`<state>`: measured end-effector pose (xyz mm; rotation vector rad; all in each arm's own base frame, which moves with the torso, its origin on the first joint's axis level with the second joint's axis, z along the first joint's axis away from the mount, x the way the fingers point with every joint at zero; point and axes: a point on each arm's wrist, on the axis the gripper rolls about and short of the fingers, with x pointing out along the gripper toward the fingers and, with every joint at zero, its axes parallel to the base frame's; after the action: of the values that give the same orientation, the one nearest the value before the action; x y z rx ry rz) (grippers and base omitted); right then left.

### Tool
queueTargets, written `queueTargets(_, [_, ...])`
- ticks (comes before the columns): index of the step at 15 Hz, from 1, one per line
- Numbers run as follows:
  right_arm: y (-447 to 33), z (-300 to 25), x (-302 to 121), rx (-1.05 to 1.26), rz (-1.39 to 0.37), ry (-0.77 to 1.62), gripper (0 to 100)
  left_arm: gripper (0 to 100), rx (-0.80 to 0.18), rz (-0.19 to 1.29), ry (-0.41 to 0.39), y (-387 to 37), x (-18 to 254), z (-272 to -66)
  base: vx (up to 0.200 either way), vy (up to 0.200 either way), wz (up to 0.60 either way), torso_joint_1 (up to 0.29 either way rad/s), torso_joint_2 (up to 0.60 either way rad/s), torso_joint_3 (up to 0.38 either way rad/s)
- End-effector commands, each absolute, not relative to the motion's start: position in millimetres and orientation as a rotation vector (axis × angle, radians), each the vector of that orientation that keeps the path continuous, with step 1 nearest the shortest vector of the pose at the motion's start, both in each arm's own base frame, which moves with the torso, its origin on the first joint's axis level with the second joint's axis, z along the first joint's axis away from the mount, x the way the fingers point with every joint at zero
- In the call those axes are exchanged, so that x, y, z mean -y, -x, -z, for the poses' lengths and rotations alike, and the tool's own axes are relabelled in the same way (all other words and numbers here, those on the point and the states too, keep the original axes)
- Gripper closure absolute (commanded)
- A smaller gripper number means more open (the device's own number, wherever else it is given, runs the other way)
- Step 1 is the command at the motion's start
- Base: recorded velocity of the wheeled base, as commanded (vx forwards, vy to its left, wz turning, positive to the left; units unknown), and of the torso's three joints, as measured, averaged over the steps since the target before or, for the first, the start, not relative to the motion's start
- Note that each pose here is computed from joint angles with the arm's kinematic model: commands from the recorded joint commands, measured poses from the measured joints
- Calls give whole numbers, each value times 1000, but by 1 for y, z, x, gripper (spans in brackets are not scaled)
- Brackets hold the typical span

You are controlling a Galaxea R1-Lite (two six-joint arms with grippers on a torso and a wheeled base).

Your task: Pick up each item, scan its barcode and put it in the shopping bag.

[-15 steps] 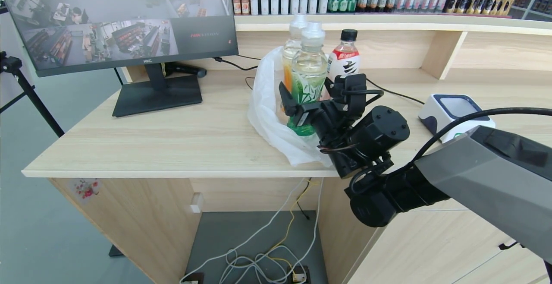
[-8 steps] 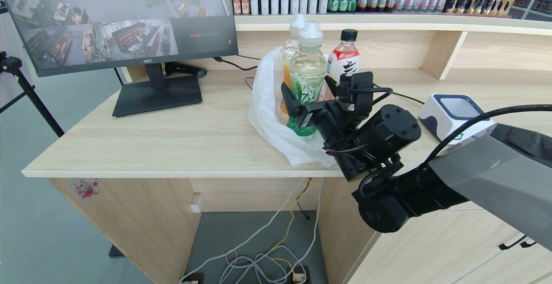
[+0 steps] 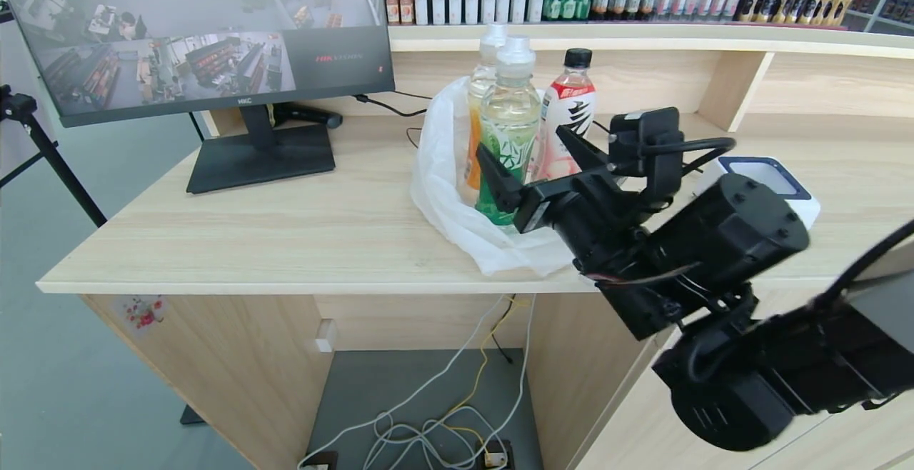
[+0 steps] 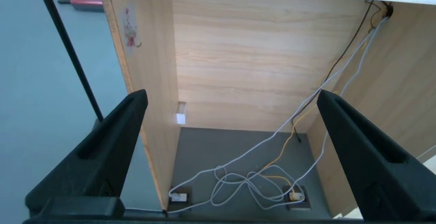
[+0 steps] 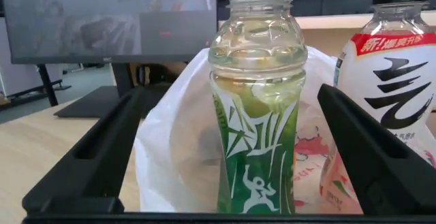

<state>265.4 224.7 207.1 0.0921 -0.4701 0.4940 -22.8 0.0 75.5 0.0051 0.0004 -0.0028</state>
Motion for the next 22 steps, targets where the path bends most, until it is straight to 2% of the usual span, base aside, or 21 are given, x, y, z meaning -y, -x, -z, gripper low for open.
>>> queueTargets(1, [-217,-227,-190,485,-508,-92,0,0,0,3,-5,23,0,-75,0,0,0,0,0,0])
queueTargets(4, [-159,-211,-124,416,-466,-43,0,0,0,2,-5,23,0,-75,0,0,0,0,0,0])
queueTargets(5, [-127,-190,-86,372,-406,17,0,0,0,2,-5,23,0,-75,0,0,0,0,0,0])
queueTargets(6, [-107,-177,-66,349,-371,38,0,0,0,2,-5,23,0,-75,0,0,0,0,0,0])
queueTargets(8, [-94,-188,-48,420,-273,-1,0,0,0,3,-6,23,0,-75,0,0,0,0,0,0])
queueTargets(10, [-79,-179,-37,331,-262,13,0,0,0,3,-5,23,0,-75,0,0,0,0,0,0])
queueTargets(14, [-31,-131,-13,36,-353,121,0,0,0,2,-5,23,0,-75,0,0,0,0,0,0])
queueTargets(18, [10,-85,9,-39,-416,151,0,0,0,2,-6,23,0,-75,0,0,0,0,0,0])
queueTargets(20, [12,-86,10,-60,-396,129,0,0,0,3,-6,23,0,-75,0,0,0,0,0,0])
queueTargets(22, [8,-87,8,-124,-284,118,0,0,0,2,-6,23,0,-75,0,0,0,0,0,0])
